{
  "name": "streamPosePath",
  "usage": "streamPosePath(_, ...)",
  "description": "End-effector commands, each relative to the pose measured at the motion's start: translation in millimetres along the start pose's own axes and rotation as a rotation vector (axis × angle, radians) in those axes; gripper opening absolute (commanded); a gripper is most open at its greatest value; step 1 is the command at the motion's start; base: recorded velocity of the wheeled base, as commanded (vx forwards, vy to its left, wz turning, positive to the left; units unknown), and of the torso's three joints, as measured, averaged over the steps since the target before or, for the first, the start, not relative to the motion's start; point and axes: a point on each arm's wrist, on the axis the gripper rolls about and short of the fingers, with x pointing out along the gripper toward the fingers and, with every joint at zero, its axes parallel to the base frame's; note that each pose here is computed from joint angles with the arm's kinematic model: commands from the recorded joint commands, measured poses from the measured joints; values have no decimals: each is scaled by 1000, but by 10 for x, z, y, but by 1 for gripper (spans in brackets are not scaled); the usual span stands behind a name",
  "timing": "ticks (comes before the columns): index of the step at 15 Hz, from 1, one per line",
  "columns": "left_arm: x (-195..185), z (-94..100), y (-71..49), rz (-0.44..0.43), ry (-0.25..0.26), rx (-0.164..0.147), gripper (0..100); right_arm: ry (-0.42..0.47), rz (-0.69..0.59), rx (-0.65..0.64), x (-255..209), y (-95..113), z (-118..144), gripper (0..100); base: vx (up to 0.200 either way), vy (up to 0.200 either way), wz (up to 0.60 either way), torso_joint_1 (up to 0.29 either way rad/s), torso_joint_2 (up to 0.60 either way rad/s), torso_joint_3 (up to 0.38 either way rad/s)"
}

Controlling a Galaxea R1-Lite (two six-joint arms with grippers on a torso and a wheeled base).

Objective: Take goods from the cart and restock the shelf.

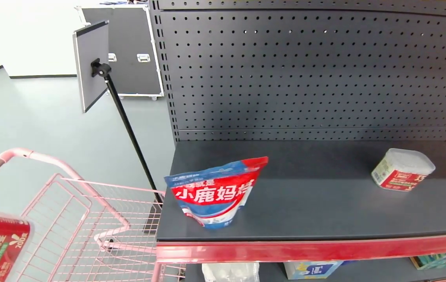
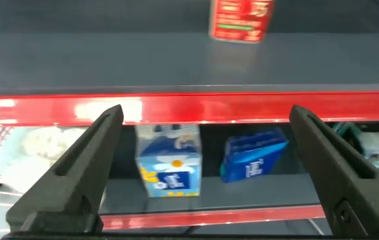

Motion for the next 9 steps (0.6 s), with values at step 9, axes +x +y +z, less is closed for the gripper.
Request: streamPosePath(9,-61,-87,2,-4,2,2,0,1,-1,0,0,0,-1,100,0,-200,0,2,3,3)
